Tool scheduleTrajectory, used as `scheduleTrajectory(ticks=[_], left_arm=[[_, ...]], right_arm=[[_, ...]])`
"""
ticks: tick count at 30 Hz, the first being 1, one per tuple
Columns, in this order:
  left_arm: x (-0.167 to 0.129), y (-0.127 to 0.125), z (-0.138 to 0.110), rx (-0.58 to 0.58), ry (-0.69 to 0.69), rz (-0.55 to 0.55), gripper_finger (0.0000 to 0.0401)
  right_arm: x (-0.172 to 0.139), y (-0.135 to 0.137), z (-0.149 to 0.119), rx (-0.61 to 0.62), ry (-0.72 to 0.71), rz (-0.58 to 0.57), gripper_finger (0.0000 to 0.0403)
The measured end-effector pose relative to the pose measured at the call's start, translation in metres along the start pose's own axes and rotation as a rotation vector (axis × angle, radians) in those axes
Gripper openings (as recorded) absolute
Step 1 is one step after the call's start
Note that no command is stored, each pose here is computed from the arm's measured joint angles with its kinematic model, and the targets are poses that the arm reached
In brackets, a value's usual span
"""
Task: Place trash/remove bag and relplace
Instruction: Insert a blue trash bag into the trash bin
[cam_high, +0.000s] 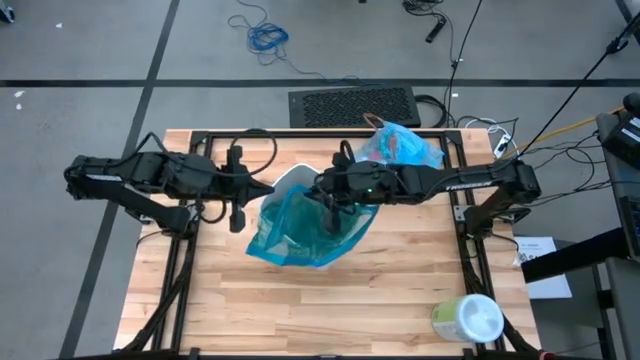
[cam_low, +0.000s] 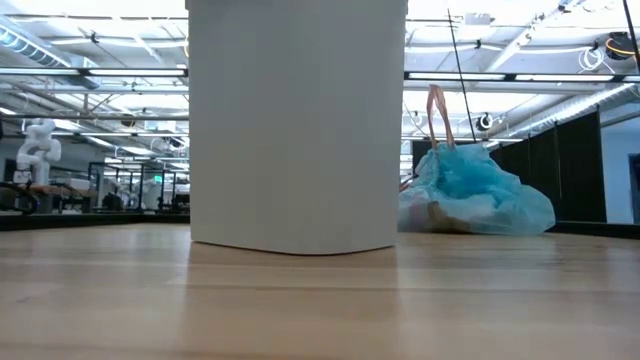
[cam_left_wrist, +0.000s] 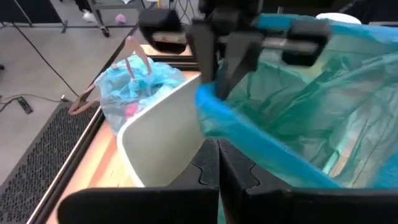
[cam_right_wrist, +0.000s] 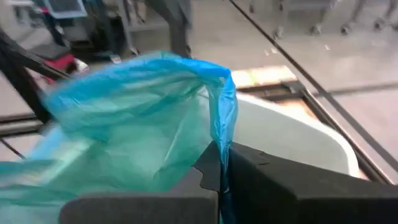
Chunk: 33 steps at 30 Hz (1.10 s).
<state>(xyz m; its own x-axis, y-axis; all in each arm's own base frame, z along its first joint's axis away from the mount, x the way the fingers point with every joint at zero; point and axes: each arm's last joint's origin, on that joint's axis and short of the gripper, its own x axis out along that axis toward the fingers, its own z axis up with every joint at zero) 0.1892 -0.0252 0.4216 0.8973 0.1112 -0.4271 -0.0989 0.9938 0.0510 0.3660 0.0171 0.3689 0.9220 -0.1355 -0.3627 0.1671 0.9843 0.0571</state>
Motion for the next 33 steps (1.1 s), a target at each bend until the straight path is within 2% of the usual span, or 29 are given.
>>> scheduleTrajectory(ticks=[3, 8, 10, 14, 20, 23, 27, 30, 33], left_arm=[[0.0, 0.0, 0.0, 0.0, -0.004, 0.003, 0.0], [-0.005, -0.003, 0.006, 0.042, -0.071, 0.016, 0.0], [-0.011, -0.007, 0.009, 0.082, -0.12, -0.044, 0.0], [-0.016, -0.021, 0.011, 0.171, -0.162, -0.242, 0.0], [0.006, -0.049, 0.003, 0.237, -0.057, -0.369, 0.0], [0.021, -0.056, -0.006, 0.271, 0.054, -0.302, 0.0], [0.031, -0.054, -0.018, 0.256, 0.179, -0.092, 0.0], [0.031, -0.051, -0.02, 0.215, 0.197, 0.002, 0.0], [0.028, -0.05, -0.019, 0.175, 0.179, 0.033, 0.0]], right_arm=[[0.004, -0.007, -0.004, 0.007, 0.032, -0.063, 0.0], [0.005, -0.012, -0.003, 0.011, 0.025, -0.098, 0.0], [0.005, -0.014, -0.003, 0.008, 0.02, -0.105, 0.0], [0.006, -0.022, -0.001, 0.016, 0.012, -0.124, 0.0], [0.007, -0.029, 0.003, 0.027, -0.017, -0.14, 0.0], [0.007, -0.031, 0.004, 0.023, -0.027, -0.14, 0.0], [0.007, -0.032, 0.004, 0.023, -0.025, -0.144, 0.0], [0.007, -0.037, 0.004, 0.031, -0.017, -0.156, 0.0], [0.011, -0.048, 0.0, 0.046, 0.013, -0.187, 0.0]])
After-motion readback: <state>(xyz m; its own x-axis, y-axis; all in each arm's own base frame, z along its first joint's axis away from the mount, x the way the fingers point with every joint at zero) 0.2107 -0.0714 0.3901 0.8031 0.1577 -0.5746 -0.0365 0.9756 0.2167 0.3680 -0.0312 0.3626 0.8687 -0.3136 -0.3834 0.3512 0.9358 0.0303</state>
